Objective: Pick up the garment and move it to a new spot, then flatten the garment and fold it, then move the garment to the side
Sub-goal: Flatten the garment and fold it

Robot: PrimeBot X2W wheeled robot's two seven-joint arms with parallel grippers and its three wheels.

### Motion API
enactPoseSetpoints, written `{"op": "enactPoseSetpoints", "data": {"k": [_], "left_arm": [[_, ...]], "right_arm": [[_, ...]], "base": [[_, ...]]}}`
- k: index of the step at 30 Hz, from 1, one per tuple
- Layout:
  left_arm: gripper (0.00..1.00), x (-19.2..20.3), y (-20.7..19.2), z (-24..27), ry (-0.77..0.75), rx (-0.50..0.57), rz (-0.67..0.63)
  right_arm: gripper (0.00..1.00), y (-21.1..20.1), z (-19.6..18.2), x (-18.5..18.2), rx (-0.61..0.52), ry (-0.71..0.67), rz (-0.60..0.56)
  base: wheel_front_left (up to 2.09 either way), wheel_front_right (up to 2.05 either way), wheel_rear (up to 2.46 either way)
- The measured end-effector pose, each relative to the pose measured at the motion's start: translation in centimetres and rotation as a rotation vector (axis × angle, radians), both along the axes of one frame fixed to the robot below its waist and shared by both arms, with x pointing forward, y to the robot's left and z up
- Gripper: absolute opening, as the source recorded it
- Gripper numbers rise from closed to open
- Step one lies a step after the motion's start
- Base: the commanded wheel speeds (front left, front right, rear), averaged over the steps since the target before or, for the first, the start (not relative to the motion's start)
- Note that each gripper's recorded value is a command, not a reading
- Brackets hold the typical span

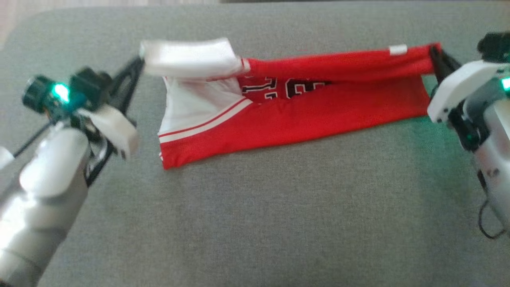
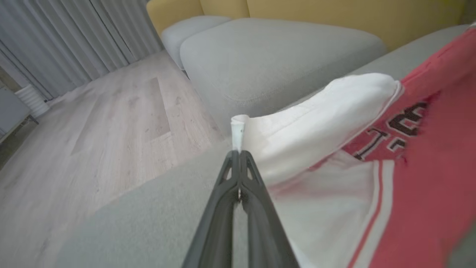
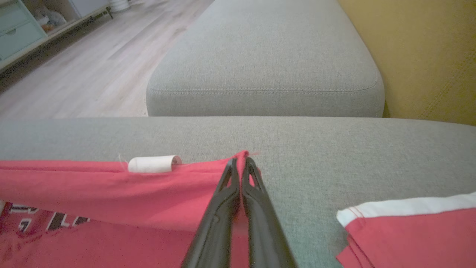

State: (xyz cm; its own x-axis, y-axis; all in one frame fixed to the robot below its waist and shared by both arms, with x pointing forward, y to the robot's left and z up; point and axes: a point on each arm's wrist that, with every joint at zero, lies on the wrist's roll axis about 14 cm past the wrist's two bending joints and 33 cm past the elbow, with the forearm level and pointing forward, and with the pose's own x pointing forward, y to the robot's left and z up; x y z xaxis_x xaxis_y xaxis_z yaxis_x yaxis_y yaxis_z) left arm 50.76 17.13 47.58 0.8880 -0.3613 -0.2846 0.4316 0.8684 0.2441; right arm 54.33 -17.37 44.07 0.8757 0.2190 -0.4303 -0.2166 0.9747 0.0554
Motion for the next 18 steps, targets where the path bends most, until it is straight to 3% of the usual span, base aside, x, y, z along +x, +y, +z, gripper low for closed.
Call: {"op": "enactPoseSetpoints", "data": {"k": [9,13,18], "left_arm": [[0.0,-8.5,-0.7,-5.5,0.299,0.031,-0.062],[0.0,-9.6,-1.2,-5.6,0.334,0.036,-0.088],[0.0,-9.5,-1.7,-5.2,0.322,0.038,-0.099]], "right_arm": [[0.0,-0.7,-2.4,-3.7,-0.172,0.149,0.128],[0.0,-1.5,-3.0,-4.5,-0.248,0.191,0.168],[0.0,-2.0,-3.8,-5.2,-0.263,0.236,0.177]], "base": [[0.0,0.0,0.0],[0.0,0.0,0.0],[0.0,0.0,0.0]]}}
